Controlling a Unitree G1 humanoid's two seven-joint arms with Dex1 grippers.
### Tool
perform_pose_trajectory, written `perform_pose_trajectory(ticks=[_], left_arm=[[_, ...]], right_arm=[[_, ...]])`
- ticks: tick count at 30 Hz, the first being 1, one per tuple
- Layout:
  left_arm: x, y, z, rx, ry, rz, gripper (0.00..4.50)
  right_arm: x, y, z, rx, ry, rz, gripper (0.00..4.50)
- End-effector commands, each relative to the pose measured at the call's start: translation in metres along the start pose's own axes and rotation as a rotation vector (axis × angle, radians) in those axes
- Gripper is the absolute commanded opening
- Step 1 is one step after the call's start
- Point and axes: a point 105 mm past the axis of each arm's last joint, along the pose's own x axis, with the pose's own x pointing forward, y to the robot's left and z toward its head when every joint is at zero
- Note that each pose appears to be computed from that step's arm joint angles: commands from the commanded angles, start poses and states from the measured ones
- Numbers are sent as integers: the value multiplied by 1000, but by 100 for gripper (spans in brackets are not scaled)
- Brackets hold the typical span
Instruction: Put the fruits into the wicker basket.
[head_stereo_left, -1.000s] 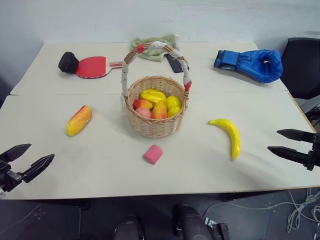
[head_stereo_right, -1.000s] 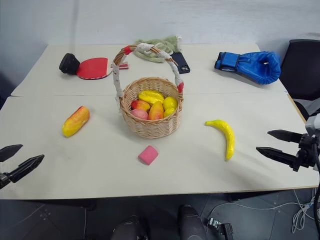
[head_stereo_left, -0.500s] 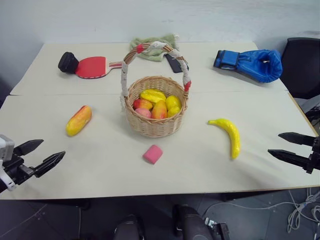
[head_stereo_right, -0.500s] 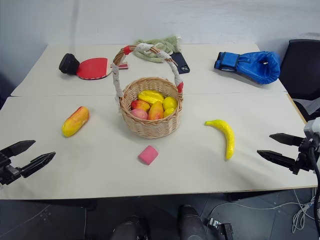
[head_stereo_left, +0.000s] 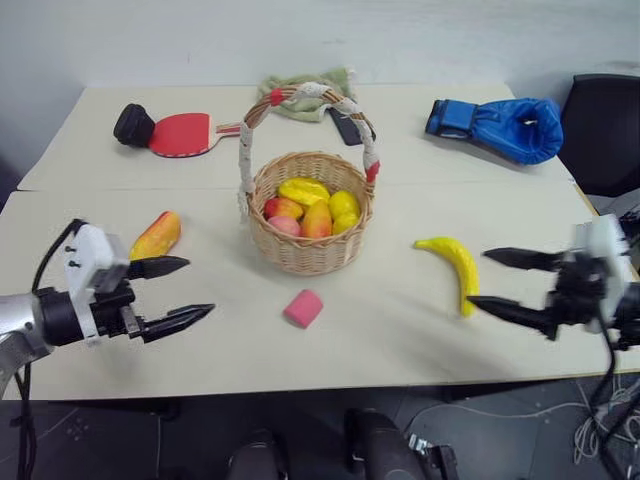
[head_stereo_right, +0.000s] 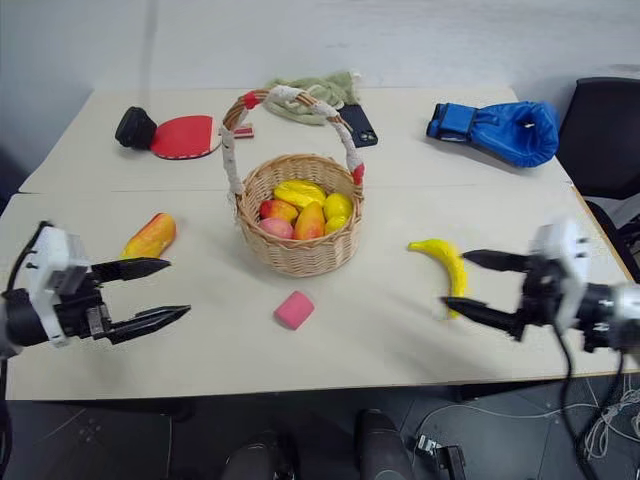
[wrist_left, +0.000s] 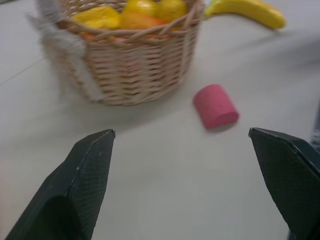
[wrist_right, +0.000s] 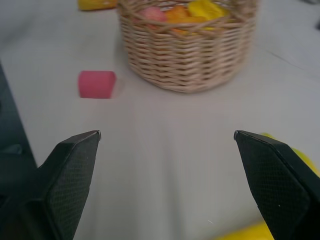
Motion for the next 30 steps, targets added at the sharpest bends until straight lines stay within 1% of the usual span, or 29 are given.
perform_pose_trajectory(ticks=[1, 4, 7, 10, 13, 15, 18, 24, 29, 30], left_arm=[[2, -5, 8, 63, 27, -89, 450], [-2, 2, 10, 85, 57, -135, 450], [-3, 8, 10, 91, 68, -143, 450], [-4, 11, 10, 101, 75, -157, 450], [-4, 12, 12, 111, 80, -164, 450], [-3, 12, 13, 117, 82, -163, 450], [-2, 11, 13, 122, 82, -165, 450], [-3, 10, 16, 138, 83, -153, 450], [-3, 13, 20, 149, 71, -143, 450], [-2, 13, 21, 149, 65, -144, 450]], right_arm=[[32, 26, 4, -41, -5, 88, 445], [73, 45, -6, -61, 11, 154, 445], [105, 51, -14, -48, 12, 160, 445], [137, 50, -22, -6, 12, 120, 445], [159, 44, -28, -22, 23, 66, 445], [168, 41, -29, -13, 26, 42, 445], [177, 43, -31, -4, 28, 54, 445], [196, 57, -36, 40, 27, 108, 445], [204, 51, -48, 16, 65, 70, 445], [203, 49, -48, 20, 57, 60, 428]])
